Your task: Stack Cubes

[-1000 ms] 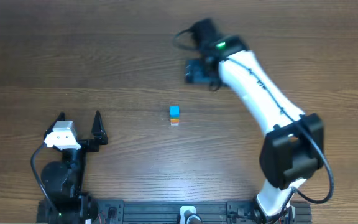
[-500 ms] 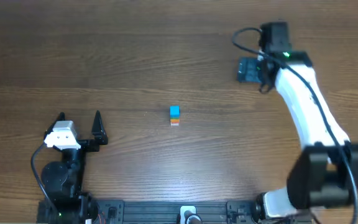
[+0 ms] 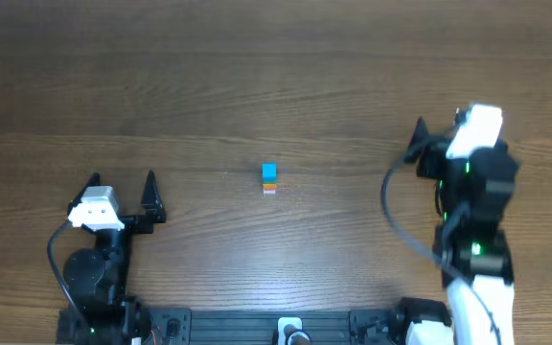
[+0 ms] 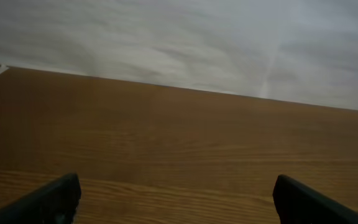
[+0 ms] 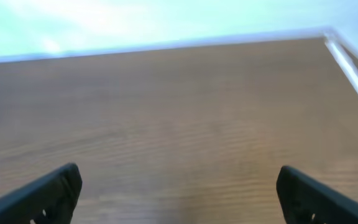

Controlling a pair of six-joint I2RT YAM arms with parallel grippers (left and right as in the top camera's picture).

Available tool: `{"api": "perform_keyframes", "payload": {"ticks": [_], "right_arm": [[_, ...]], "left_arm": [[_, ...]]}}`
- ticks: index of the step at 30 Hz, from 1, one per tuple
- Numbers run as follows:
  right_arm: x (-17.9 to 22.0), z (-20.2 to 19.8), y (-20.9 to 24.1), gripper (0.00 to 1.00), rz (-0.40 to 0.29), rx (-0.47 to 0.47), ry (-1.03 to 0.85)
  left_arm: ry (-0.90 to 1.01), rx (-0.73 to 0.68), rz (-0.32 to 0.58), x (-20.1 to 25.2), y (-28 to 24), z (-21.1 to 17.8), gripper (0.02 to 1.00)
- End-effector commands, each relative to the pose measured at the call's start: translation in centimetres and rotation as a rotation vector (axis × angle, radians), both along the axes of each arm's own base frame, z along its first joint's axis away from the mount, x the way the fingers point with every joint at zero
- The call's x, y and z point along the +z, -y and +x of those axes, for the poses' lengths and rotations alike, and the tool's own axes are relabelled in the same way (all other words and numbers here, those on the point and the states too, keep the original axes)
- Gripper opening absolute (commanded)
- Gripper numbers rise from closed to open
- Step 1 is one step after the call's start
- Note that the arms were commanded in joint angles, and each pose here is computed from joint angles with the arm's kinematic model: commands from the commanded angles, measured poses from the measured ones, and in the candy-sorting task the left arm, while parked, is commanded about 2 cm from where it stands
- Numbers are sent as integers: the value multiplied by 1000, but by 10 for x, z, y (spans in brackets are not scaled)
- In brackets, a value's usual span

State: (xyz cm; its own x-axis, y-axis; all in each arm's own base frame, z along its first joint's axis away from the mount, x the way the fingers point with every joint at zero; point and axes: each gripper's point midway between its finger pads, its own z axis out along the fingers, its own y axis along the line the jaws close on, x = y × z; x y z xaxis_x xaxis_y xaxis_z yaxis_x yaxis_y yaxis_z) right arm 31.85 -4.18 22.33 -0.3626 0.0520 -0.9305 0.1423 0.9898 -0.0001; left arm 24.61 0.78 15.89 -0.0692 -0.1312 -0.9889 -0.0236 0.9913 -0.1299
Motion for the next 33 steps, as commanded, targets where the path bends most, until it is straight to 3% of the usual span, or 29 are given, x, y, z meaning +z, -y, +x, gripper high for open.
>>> {"api": "perform_keyframes", "payload": {"ticks": [1,5,11,20,33], "right_arm": [[10,-28,-35,993,-29,192,134],[-1,-49,-57,993,-22,286,195],[-26,-58,-70,993,-27,333,244],[-62,-63,-65,991,-37,298,239],[-62,-70,-65,993,-52,293,318]], "left_arm": [[-1,-9,6,-2,1,0,1000],[0,-9,6,-2,1,0,1000],[-1,-9,6,-2,1,0,1000],[-1,-9,6,-2,1,0,1000],[-1,-9,6,-2,1,0,1000]]}}
